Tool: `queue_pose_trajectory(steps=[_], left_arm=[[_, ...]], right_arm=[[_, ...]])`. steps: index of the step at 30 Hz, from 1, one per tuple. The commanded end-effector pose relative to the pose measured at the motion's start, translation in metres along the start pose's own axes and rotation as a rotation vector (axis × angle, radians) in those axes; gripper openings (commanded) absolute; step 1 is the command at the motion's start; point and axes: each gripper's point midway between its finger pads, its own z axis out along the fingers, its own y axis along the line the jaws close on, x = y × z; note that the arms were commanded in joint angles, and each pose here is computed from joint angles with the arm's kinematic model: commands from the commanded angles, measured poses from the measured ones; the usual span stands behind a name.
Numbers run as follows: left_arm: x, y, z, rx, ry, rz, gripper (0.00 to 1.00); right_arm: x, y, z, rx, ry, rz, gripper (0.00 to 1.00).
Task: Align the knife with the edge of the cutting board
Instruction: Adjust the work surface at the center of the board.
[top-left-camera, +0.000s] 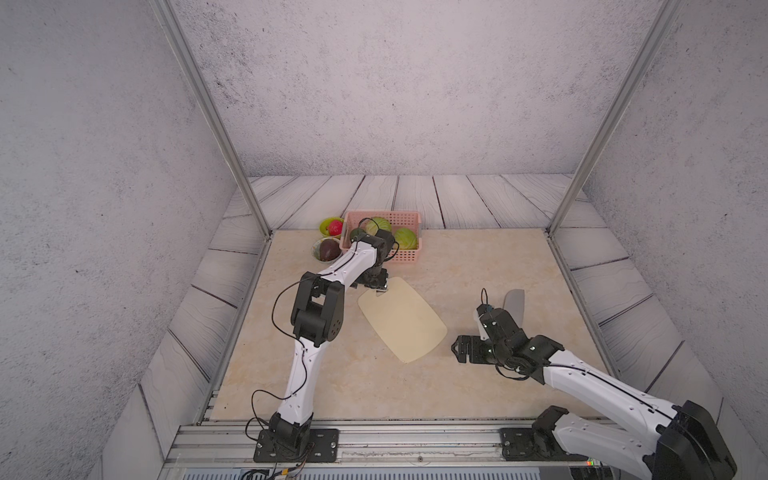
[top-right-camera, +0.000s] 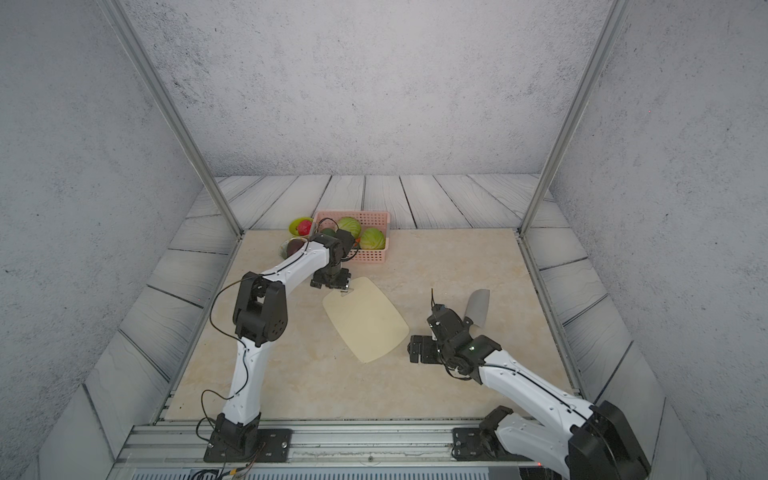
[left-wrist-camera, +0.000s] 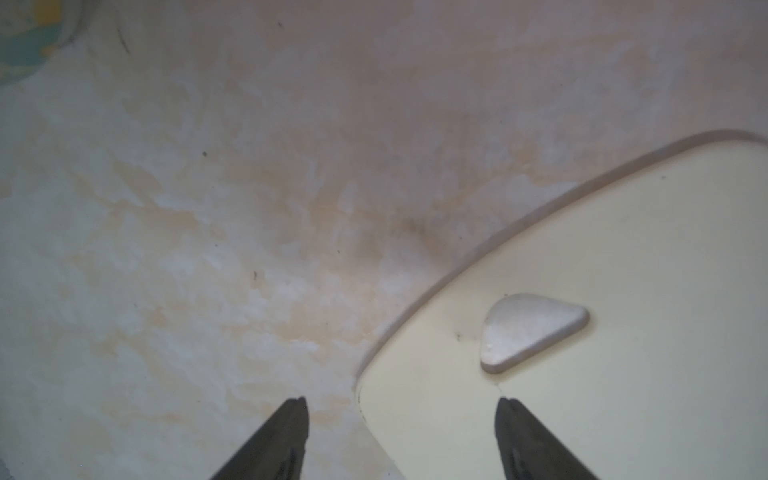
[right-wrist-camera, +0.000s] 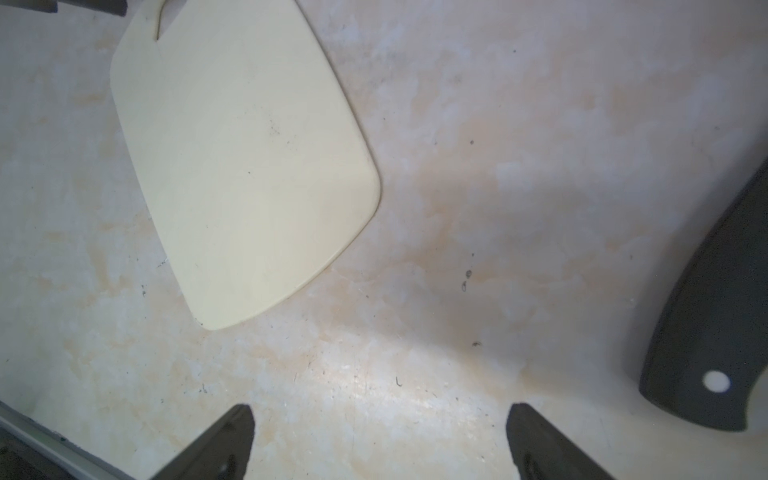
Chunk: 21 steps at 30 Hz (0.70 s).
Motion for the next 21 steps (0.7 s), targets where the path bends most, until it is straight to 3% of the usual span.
queue_pose_trajectory(steps=[1, 14, 21], left_arm=[[0.005, -0.002, 0.005, 0.023, 0.045, 0.027, 0.73], [0.008, 0.002, 0.037, -0.039, 0.139, 0.086, 0.68], [0.021, -0.002, 0.060, 0.002, 0.207, 0.071, 0.61]], right_arm=[[-0.001, -0.002, -0.002, 0.020, -0.002, -0.021, 0.99], [0.003, -0.003, 0.000, 0.027, 0.021, -0.040, 0.99], [0.004, 0.000, 0.003, 0.013, 0.037, -0.042, 0.99]])
